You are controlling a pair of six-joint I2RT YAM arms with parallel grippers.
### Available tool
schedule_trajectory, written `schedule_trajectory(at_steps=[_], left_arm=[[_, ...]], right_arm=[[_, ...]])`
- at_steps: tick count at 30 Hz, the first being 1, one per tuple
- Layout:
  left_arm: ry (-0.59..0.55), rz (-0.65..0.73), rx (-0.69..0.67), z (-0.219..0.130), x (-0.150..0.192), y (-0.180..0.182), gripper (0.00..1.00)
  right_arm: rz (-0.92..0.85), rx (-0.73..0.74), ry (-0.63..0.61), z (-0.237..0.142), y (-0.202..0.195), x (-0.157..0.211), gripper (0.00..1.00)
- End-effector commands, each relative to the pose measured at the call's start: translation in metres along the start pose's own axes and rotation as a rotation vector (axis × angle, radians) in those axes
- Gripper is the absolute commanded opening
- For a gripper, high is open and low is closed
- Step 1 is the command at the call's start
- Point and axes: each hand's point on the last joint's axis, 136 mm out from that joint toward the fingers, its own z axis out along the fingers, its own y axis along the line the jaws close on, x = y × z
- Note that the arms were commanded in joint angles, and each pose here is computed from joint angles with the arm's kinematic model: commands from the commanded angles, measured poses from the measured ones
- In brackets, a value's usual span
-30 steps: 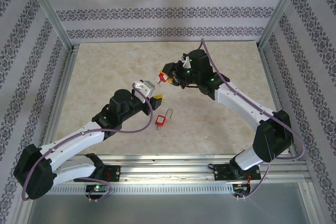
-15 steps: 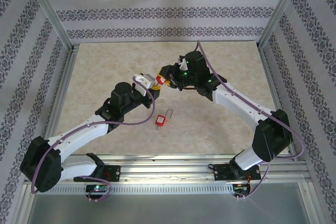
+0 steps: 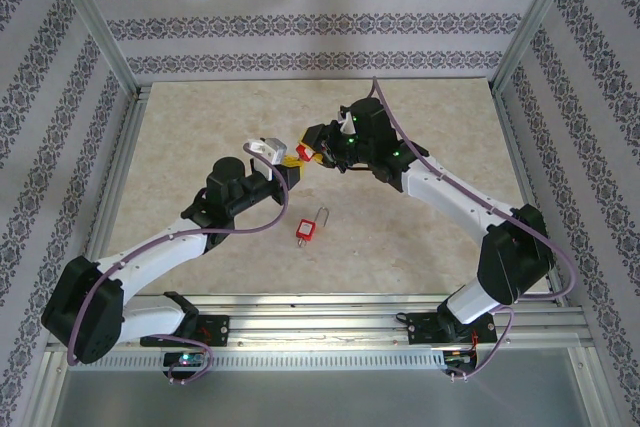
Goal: Unlock with the key
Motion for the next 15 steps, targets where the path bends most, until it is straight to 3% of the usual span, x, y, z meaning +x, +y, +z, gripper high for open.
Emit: schedule_trajectory(at_steps=[1, 7, 15], left_arm=[[-0.118, 0.019, 0.011, -0.004, -0.03, -0.002, 0.01], [-0.081, 0.119, 0.049, -0.007, -0.026, -0.016, 0.0], [0.149, 0.496, 0.03, 0.0, 0.013, -0.038, 0.0]], right_arm=[[-0.028, -0.018, 0.03, 0.005, 0.007, 0.009, 0.07], [-0.017, -0.001, 0.035, 0.009, -0.001, 0.009, 0.06], [0.01, 0.033, 0.044, 0.013, -0.009, 0.009, 0.04]])
